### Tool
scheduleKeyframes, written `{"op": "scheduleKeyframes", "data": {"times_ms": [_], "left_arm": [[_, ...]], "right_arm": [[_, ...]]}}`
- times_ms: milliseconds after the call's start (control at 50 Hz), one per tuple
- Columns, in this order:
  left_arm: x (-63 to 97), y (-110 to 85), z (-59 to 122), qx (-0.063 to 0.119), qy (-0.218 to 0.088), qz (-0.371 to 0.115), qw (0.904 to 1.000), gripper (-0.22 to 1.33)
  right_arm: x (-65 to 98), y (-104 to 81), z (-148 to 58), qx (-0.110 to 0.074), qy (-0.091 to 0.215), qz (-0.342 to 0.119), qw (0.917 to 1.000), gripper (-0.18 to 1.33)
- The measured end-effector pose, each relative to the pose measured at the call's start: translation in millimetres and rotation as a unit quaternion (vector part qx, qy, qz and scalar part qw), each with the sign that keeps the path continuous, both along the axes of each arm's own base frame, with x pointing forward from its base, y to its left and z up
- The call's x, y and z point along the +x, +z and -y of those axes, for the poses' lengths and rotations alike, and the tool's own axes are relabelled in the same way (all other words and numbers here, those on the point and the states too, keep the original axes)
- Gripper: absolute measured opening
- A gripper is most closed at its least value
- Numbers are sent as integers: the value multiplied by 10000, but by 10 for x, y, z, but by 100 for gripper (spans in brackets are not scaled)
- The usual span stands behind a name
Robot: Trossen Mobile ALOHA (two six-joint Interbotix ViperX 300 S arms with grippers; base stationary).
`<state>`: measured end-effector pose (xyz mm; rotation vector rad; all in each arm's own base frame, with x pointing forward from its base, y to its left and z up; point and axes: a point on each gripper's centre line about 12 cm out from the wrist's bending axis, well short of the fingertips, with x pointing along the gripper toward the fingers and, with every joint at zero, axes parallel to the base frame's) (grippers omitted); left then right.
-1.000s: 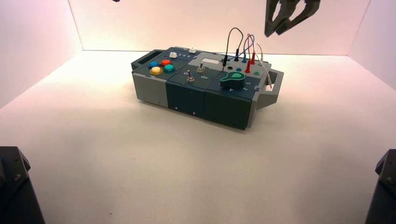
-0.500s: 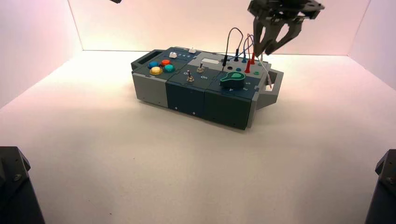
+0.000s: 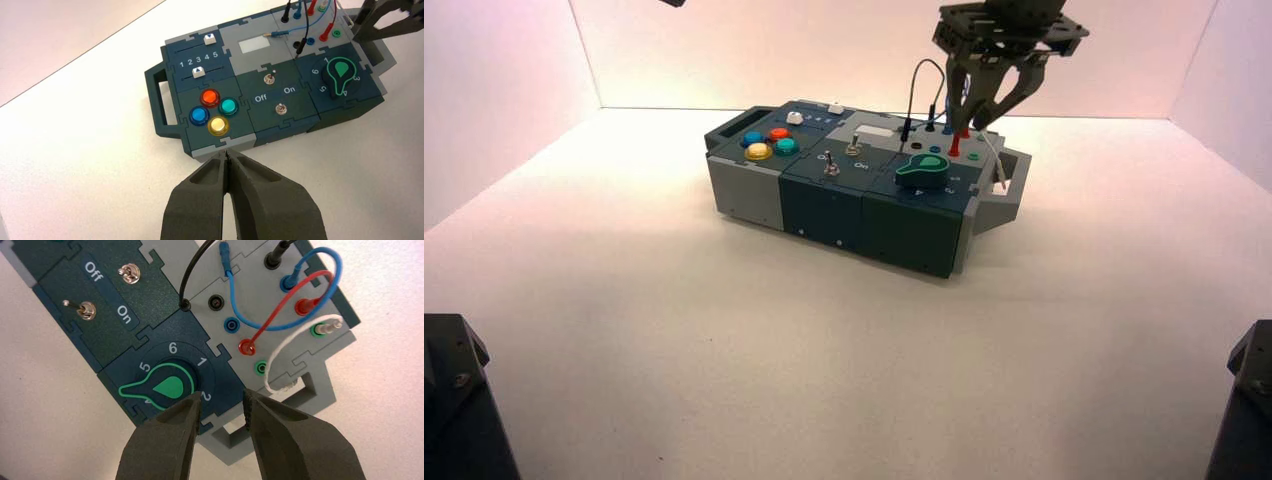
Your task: Pull the red wire.
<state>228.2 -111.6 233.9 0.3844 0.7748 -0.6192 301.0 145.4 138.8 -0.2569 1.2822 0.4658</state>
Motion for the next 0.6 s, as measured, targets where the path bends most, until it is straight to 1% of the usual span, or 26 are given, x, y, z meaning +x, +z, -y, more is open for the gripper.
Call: {"op": "scheduleKeyframes", "data": {"times_ms": [80, 360, 600], "left_arm": [[0, 0, 0, -4, 6, -3, 10000, -16], [-1, -1, 0, -2, 4, -10, 10000, -16], [0, 0, 0, -4, 6, -3, 10000, -16]], "right_arm": [[30, -43, -14, -23, 7, -48, 10000, 91], [148, -79, -55, -61, 46, 3, 10000, 91], [200, -142, -45, -213, 140, -5, 9997, 91]]}}
